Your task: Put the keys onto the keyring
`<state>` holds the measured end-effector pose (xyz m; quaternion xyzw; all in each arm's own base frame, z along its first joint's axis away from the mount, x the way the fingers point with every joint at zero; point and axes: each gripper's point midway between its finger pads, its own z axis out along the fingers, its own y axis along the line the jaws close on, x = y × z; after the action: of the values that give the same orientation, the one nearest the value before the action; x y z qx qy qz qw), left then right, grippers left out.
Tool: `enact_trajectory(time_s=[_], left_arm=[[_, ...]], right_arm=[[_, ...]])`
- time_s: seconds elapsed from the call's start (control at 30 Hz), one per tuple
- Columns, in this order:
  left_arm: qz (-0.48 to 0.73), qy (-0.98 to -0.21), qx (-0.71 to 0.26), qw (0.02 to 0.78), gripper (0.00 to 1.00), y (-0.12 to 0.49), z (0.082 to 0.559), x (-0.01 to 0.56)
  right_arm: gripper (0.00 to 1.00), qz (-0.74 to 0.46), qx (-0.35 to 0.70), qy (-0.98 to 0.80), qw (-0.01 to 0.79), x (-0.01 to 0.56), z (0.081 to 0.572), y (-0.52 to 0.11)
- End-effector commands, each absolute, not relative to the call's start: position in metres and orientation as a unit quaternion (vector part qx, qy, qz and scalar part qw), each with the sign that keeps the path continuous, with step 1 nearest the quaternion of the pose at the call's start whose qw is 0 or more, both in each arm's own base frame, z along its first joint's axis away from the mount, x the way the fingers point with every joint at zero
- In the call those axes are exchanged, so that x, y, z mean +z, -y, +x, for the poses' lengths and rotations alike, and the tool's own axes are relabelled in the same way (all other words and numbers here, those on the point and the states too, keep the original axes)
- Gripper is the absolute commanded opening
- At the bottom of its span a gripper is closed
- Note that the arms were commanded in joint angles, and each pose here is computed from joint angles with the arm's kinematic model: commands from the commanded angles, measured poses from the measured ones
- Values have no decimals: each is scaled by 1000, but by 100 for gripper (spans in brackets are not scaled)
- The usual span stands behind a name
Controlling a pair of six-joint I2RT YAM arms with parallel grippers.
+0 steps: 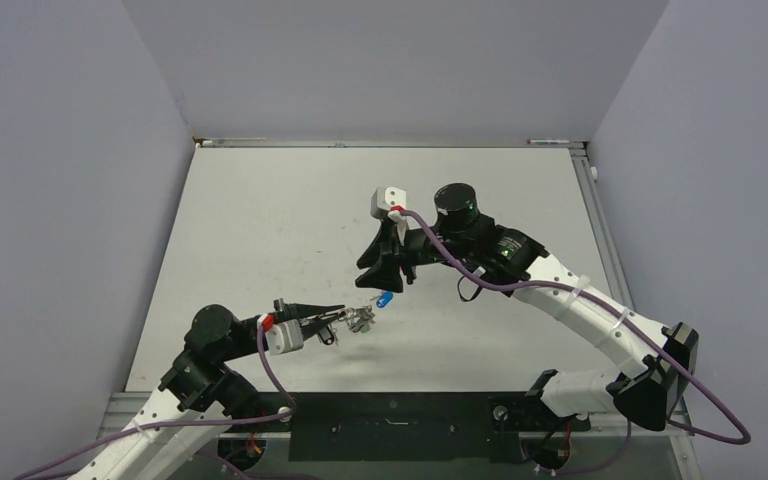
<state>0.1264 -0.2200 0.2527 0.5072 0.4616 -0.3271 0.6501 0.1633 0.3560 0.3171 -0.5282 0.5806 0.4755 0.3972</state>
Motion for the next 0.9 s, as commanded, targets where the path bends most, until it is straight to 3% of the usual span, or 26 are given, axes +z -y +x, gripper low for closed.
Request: enact_trajectory(time_s=[0.0,0.87], left_arm=[[502,-408,-328,689,0,219,119,293],[498,-407,-332,690,0,218,118,293]], right_arm=[[40,-537,492,-564,388,316,154,-365],[39,-553,470,-602,333,264,145,-381]])
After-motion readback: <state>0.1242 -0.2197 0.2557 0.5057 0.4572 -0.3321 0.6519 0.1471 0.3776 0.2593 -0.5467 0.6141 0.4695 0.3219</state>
